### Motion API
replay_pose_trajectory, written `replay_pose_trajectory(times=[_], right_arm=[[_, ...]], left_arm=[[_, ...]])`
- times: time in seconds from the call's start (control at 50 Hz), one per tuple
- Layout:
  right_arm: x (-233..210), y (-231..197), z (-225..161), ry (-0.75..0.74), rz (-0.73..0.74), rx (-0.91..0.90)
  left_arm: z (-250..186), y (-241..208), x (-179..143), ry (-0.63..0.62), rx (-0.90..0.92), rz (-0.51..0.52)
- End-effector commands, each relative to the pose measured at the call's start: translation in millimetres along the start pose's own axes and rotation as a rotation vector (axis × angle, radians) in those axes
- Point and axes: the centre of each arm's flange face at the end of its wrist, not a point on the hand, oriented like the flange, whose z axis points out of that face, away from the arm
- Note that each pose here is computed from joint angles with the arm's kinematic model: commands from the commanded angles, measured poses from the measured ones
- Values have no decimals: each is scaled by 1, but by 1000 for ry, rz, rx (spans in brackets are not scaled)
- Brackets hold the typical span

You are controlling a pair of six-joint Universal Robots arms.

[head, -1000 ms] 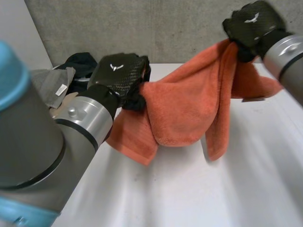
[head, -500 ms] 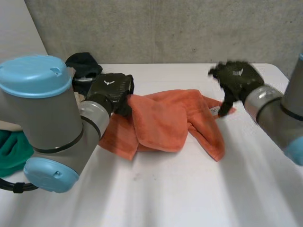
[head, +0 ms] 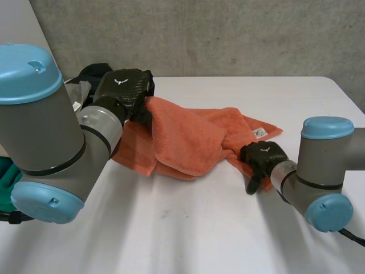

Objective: Fold the laundry.

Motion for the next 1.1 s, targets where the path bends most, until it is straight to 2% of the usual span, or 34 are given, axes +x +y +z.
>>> replay_pose_trajectory(times=[0.02,0.2,0.44,0.62,0.7,0.84,0.96,1.1], right_arm=[[7,-11,5,45,-17,58],[14,-15,15,59,-32,75],[43,-9,38,137,-146,53],[84,-27,38,199,-152,35],[86,-32,33,187,-147,21],[86,-77,-5,178,-149,114],[95,-120,-39,241,-188,237],[104,-182,-111,333,-245,434]], left_arm=[[1,0,-1,-4,-1,0],[0,0,0,-1,0,2],[1,0,-4,-10,-2,3],[8,-2,-19,-51,3,-2],[6,-3,-18,-51,2,-1],[-1,-16,-17,-46,37,-9],[-7,-31,-20,-53,75,-13],[-16,-31,-23,-49,22,1]])
